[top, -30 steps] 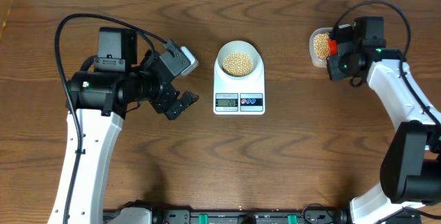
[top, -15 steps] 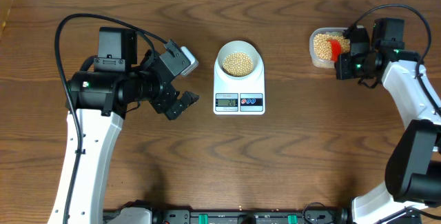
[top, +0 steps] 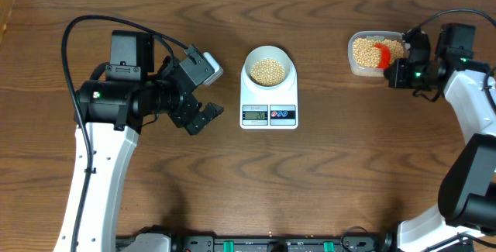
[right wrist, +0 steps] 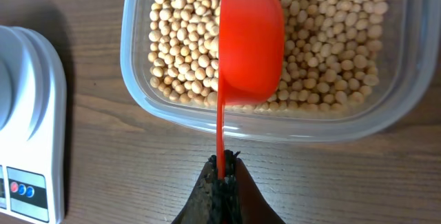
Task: Scoop item into bowl and weigh 50g on scale
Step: 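Lower the scoop into the soybeans and scoop with the right gripper, then lift the filled scoop out of the tub with the right gripper, then move the filled scoop over the white bowl on the scale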
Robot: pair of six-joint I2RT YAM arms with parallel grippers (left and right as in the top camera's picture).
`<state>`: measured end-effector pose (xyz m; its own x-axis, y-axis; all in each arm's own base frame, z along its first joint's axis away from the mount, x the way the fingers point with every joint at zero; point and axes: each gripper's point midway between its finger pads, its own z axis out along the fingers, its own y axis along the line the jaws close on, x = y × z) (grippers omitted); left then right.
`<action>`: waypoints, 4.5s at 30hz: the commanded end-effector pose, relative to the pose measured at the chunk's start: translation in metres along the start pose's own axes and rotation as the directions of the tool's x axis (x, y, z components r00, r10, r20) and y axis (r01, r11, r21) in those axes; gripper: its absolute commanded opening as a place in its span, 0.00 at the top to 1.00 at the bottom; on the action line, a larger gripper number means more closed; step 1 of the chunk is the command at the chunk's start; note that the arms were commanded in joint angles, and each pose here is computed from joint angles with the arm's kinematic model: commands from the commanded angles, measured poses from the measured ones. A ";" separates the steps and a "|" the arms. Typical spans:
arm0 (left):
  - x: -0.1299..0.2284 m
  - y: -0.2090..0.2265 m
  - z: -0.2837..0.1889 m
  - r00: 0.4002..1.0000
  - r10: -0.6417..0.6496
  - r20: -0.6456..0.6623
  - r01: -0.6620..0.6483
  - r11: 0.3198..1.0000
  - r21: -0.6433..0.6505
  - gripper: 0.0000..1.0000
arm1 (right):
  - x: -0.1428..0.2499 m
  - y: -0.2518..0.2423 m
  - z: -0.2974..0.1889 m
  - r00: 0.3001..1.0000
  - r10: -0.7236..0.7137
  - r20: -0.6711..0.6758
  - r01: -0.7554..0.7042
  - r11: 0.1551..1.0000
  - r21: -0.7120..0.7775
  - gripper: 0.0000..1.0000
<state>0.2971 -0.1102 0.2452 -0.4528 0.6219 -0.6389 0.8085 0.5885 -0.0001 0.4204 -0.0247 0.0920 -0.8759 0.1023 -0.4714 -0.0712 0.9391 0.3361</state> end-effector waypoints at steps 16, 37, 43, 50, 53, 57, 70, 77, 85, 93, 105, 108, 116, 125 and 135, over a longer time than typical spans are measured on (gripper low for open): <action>-0.006 0.000 -0.005 1.000 0.012 0.022 -0.012 1.000 0.000 0.02 | -0.004 -0.010 -0.018 0.990 0.128 0.053 -0.118 0.979 -0.167 0.99; -0.006 0.000 -0.005 1.000 0.012 0.022 -0.012 1.000 0.000 0.02 | -0.007 -0.015 -0.027 0.968 0.245 0.057 -0.227 0.948 -0.222 0.99; -0.006 0.000 -0.005 1.000 0.012 0.022 -0.012 1.000 0.000 0.02 | -0.008 -0.021 -0.032 0.960 0.271 0.064 -0.250 0.940 -0.232 0.99; -0.006 0.000 -0.005 1.000 0.012 0.022 -0.012 1.000 0.000 0.02 | -0.010 -0.020 -0.038 0.955 0.288 0.075 -0.257 0.925 -0.280 0.99; -0.006 0.000 -0.005 1.000 0.011 0.022 -0.011 1.000 0.000 0.02 | -0.012 -0.016 -0.040 0.954 0.289 0.076 -0.253 0.916 -0.311 0.99; -0.006 0.000 -0.005 1.000 0.011 0.022 -0.011 1.000 0.000 0.02 | -0.012 -0.014 -0.040 0.954 0.290 0.075 -0.252 0.913 -0.320 0.99; -0.006 0.000 -0.005 1.000 0.012 0.022 -0.012 1.000 0.000 0.02 | -0.018 0.010 -0.043 0.954 0.293 0.063 -0.240 0.874 -0.421 0.99; -0.006 0.000 -0.005 1.000 0.012 0.022 -0.012 1.000 0.000 0.02 | -0.027 0.046 -0.034 0.966 0.255 0.045 -0.203 0.854 -0.479 0.99; -0.006 0.000 -0.005 1.000 0.012 0.022 -0.012 1.000 0.000 0.02 | -0.026 0.102 -0.017 0.985 0.171 0.006 -0.142 0.835 -0.531 0.99; -0.006 0.000 -0.005 1.000 0.012 0.022 -0.012 1.000 0.000 0.02 | -0.022 0.144 -0.008 0.994 0.104 -0.014 -0.093 0.816 -0.571 0.99; -0.006 0.000 -0.005 1.000 0.012 0.022 -0.012 1.000 0.000 0.02 | -0.009 0.191 0.001 0.999 -0.047 0.009 0.042 0.787 -0.615 0.99; -0.006 0.000 -0.005 1.000 0.011 0.022 -0.011 1.000 0.000 0.02 | -0.004 0.201 0.003 0.994 -0.109 0.033 0.106 0.775 -0.623 0.99; -0.006 0.000 -0.005 1.000 0.012 0.022 -0.012 1.000 0.000 0.02 | 0.006 0.216 0.017 0.963 -0.254 0.088 0.258 0.785 -0.563 0.99; -0.006 0.000 -0.005 1.000 0.012 0.022 -0.012 1.000 0.000 0.02 | 0.015 0.223 0.037 0.884 -0.446 0.137 0.460 0.783 -0.420 0.99; -0.006 0.000 -0.005 1.000 0.012 0.022 -0.012 1.000 0.000 0.02 | 0.019 0.236 0.039 0.843 -0.510 0.171 0.531 0.735 -0.422 0.99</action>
<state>0.2971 -0.1102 0.2452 -0.4528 0.6219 -0.6389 0.8085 0.5885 -0.0001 0.4056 0.2117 0.1354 -0.6411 -0.3133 -0.7006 -0.6992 0.6148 0.3649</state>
